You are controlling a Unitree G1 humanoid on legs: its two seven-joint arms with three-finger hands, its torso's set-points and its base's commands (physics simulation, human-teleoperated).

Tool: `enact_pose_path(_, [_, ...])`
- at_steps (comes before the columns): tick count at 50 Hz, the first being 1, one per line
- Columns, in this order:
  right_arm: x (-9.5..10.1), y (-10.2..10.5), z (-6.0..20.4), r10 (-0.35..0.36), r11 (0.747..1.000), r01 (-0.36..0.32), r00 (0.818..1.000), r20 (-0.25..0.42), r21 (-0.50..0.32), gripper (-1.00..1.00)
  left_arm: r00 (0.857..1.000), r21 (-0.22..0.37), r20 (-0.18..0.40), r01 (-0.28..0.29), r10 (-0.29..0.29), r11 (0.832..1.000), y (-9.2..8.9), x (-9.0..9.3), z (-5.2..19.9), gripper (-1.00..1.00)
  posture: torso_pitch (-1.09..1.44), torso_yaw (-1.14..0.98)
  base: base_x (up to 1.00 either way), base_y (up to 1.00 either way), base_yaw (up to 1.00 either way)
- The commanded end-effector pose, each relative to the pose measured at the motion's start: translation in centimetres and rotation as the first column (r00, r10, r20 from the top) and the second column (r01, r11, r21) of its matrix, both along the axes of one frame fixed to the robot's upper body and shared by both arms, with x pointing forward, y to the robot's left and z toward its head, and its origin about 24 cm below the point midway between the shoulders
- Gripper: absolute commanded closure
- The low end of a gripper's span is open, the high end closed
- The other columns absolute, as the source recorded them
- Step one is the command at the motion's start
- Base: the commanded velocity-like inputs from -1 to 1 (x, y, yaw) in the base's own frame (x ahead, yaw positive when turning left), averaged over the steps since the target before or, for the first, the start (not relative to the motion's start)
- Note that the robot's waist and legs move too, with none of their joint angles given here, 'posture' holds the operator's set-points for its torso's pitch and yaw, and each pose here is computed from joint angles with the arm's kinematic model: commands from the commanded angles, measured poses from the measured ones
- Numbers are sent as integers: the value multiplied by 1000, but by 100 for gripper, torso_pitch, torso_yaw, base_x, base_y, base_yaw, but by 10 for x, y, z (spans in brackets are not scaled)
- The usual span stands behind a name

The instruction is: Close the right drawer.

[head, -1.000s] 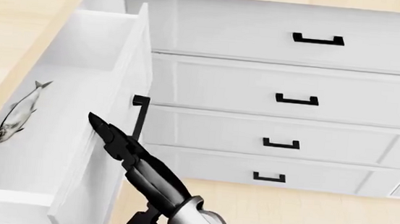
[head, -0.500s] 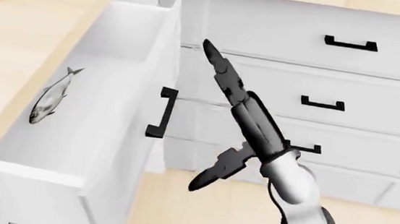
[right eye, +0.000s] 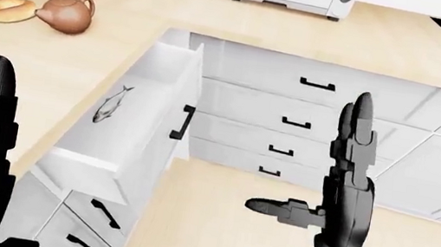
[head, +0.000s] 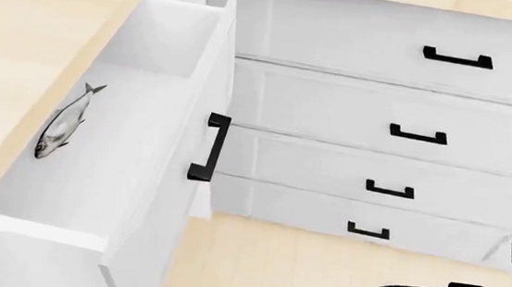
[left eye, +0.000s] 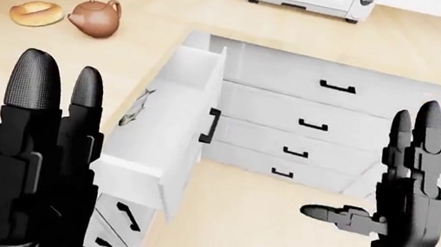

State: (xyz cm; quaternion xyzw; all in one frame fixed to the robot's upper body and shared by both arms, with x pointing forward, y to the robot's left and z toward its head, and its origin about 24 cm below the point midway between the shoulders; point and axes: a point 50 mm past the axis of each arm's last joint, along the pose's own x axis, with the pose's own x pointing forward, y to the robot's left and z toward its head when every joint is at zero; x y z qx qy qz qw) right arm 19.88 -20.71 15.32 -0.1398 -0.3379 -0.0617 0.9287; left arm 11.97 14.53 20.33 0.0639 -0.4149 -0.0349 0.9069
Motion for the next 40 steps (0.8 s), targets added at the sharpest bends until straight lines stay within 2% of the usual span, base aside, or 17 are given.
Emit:
enact_pose_path(1, [-1,3,7,13,1000,-12,998,58,-17,-100,998,-1,61,2,-2,1000,0,-7,8,-100,0,0,0,0,0])
enact_pose_path(13, [-1,5,5,28,1000,-28,998,47,-10,-100,998,14,62,13,-14,1000,-6,-6,8,-100,0,0,0,0,0])
enact_pose_path(20, [-2,4,6,29,1000,-29,999,46,-6,-100,996,43,91,24,-28,999,-13,0,14,-100,0,0,0,0,0])
enact_pose_path(23, [-1,2,6,40,999,-41,998,39,24,-100,994,63,101,37,-44,997,-18,5,18,-100,0,0,0,0,0])
enact_pose_path(29, [0,2,6,40,999,-40,999,38,21,-100,990,111,117,65,-78,992,-29,15,28,-100,0,0,0,0,0])
enact_pose_path(34, [1,3,4,46,999,-46,998,33,21,-100,988,133,117,88,-103,987,-36,20,34,-100,0,0,0,0,0])
enact_pose_path(36, [2,3,4,48,999,-49,998,31,24,-100,987,128,121,88,-104,988,-35,24,38,-100,0,0,0,0,0])
enact_pose_path(38, [2,3,4,49,998,-50,998,32,24,-100,987,120,103,111,-124,986,-38,28,40,-100,0,0,0,0,0])
enact_pose_path(40, [2,3,4,48,998,-49,998,31,24,-100,988,135,104,103,-118,985,-41,33,36,-100,0,0,0,0,0])
